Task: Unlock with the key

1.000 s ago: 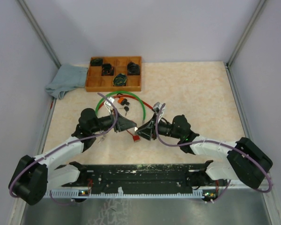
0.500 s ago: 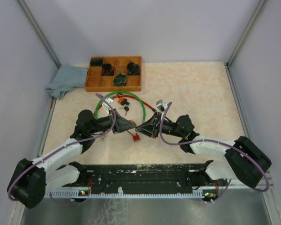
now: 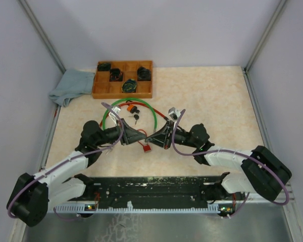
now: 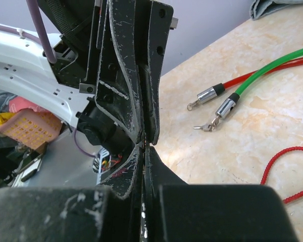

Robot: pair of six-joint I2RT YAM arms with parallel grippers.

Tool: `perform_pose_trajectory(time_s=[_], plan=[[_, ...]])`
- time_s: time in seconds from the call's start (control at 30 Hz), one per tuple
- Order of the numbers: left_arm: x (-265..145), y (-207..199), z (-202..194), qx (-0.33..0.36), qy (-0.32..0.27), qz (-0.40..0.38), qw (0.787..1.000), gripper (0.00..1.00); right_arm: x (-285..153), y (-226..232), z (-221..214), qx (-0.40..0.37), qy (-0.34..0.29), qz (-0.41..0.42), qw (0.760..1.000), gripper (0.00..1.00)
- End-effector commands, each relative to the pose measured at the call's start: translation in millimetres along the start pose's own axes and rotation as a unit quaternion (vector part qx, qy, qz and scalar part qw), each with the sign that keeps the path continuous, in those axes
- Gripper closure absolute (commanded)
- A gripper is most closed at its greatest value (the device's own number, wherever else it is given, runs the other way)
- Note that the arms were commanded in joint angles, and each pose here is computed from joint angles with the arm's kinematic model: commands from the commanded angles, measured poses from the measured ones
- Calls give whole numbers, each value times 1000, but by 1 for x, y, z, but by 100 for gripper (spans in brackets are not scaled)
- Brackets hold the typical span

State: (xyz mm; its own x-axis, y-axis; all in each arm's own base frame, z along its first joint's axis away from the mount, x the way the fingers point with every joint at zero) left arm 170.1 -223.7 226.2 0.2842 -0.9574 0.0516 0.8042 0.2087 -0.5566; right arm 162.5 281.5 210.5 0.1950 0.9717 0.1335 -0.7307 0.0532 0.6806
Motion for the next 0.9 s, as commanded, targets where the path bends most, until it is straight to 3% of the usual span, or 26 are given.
perform_pose_trajectory(time_s=[0.0, 0.1, 0.27, 0.73, 0.87], plan=[[0, -2, 0, 0, -12, -7, 1000, 84, 1, 17, 17, -28, -30, 39, 998, 100], [-1, -1, -2, -2, -13, -6, 1000, 86, 1, 17, 16, -24, -31, 37, 999, 100], [-1, -2, -1, 0, -18, -8, 1000, 100, 1, 16, 17, -19, -37, 33, 999, 100], [-11, 2, 4, 27, -51, 48, 997, 100, -11, 2, 21, 18, -82, -33, 996, 99], [-11, 1, 8, 32, -57, 50, 997, 100, -13, 0, 21, 4, -78, -47, 996, 75]])
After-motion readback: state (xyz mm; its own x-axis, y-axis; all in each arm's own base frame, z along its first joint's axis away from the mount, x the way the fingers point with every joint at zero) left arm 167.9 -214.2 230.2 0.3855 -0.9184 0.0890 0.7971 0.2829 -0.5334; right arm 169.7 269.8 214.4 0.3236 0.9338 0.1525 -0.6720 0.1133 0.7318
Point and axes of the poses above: each gripper's point midway between its finger pads, its own x axis out along the fingers, its own y axis along the line the jaws close on, z = x × y, the point moved 5 cm from there along -x, back along the fingers, and after that the axes turned 12 degrees about x, right-handed, at the moved point
